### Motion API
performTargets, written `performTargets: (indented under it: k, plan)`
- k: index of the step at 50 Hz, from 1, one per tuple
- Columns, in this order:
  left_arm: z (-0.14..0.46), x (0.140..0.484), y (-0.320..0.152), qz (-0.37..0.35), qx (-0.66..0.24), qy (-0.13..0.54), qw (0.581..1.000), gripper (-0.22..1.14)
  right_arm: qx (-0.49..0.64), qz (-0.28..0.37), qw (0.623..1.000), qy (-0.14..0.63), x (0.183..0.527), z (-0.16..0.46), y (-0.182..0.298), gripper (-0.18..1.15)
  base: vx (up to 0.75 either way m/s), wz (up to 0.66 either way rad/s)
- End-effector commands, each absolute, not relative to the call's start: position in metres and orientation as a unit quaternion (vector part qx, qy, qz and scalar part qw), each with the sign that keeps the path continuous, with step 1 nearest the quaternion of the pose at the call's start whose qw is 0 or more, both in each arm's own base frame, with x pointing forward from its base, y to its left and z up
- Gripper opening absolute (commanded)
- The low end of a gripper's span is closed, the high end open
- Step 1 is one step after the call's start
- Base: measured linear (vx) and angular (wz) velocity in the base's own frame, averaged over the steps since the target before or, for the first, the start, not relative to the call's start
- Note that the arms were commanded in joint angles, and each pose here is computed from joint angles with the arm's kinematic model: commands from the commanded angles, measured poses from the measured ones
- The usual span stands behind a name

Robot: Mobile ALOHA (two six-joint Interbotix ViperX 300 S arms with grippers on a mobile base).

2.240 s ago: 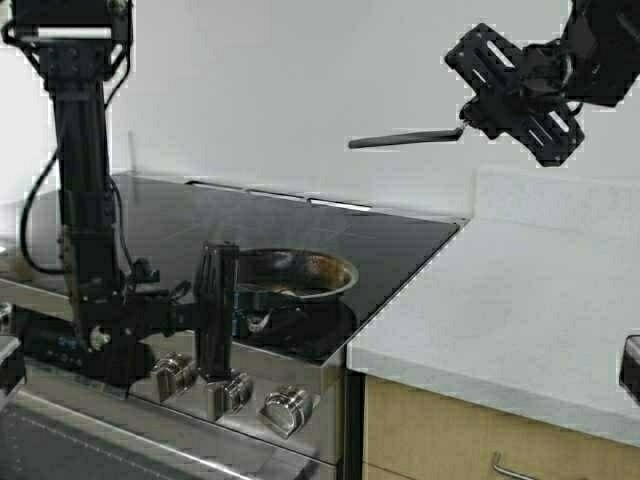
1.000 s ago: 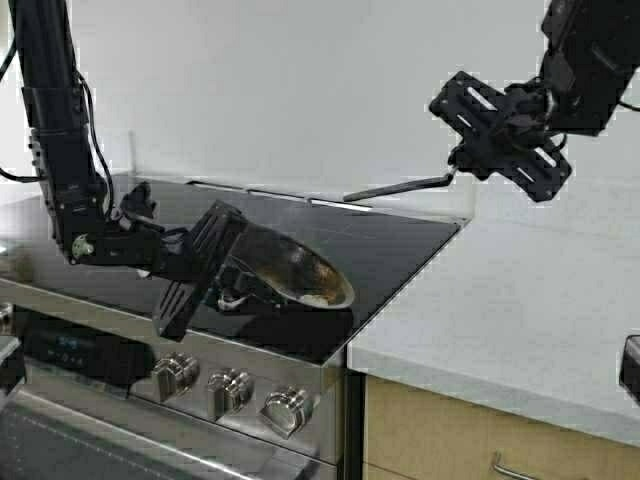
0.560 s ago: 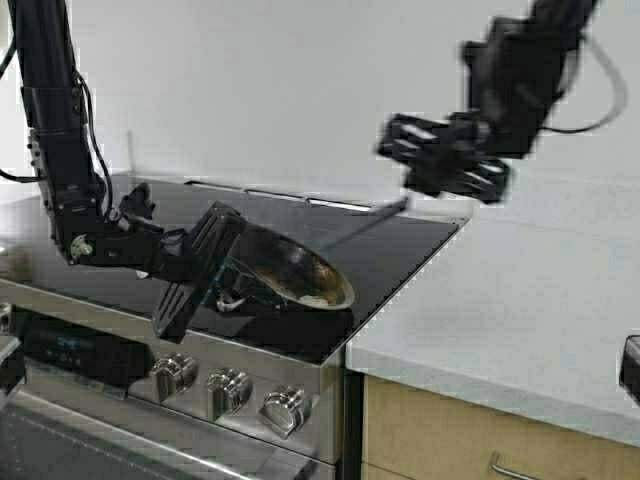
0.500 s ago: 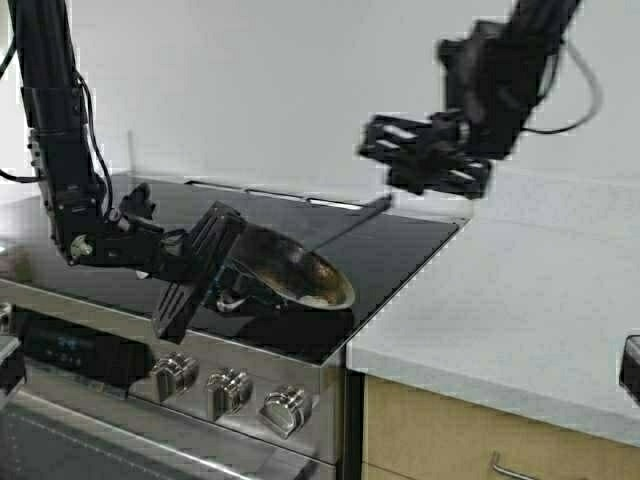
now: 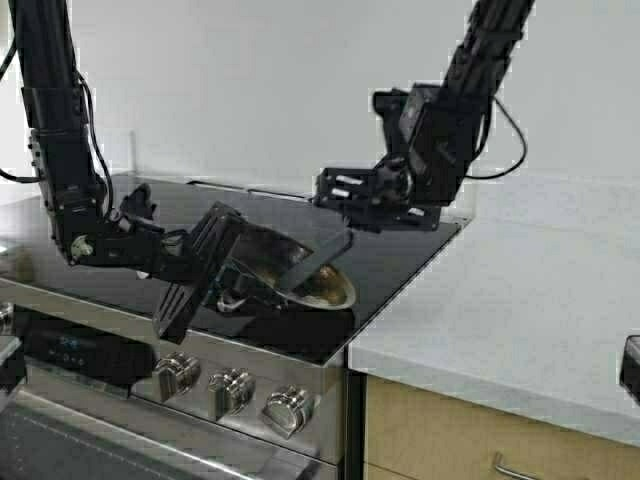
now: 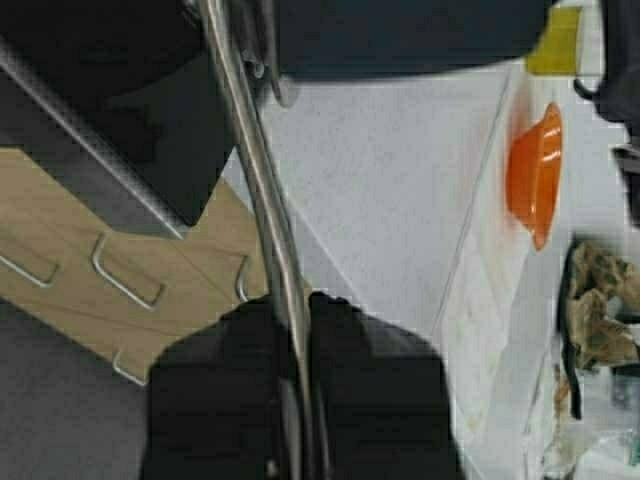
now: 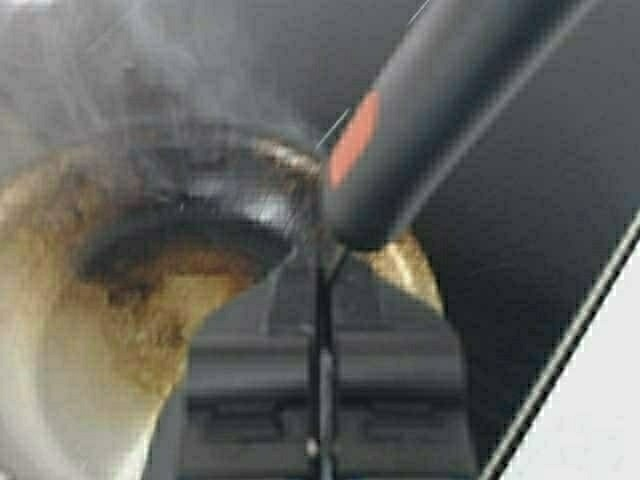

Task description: Add oil to the pan and cook the shrimp and serve it

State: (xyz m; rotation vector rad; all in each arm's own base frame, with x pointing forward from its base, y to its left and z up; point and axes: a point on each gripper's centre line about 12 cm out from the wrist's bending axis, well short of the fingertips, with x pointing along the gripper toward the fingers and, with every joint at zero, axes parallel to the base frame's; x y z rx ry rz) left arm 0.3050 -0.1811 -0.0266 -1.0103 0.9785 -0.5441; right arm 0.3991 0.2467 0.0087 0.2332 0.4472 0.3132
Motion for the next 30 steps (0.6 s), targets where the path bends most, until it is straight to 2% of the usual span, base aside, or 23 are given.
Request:
performTargets:
  k: [1,8,19,30]
  plan:
    - [-0.013,0.315,-0.185,-0.264,-0.461,0.421,0.735,0.03,0.095,0.17,0.959,0.203,0.4,0.021,0.255,0.08,0.0,0.0]
    - [-0.013,0.316,-0.185,-0.262,-0.463,0.419,0.735,0.03,0.028,0.198,0.954,0.222,0.378,0.017,0.266,0.08,0.0,0.0]
    - [-0.013,0.318,-0.184,-0.256,-0.468,0.415,0.737,0.03,0.003,0.216,0.937,0.276,0.342,0.011,0.268,0.08,0.0,0.0]
    - [-0.013,0.316,-0.184,-0.255,-0.468,0.416,0.737,0.03,-0.011,0.226,0.919,0.323,0.33,0.006,0.273,0.08,0.0,0.0]
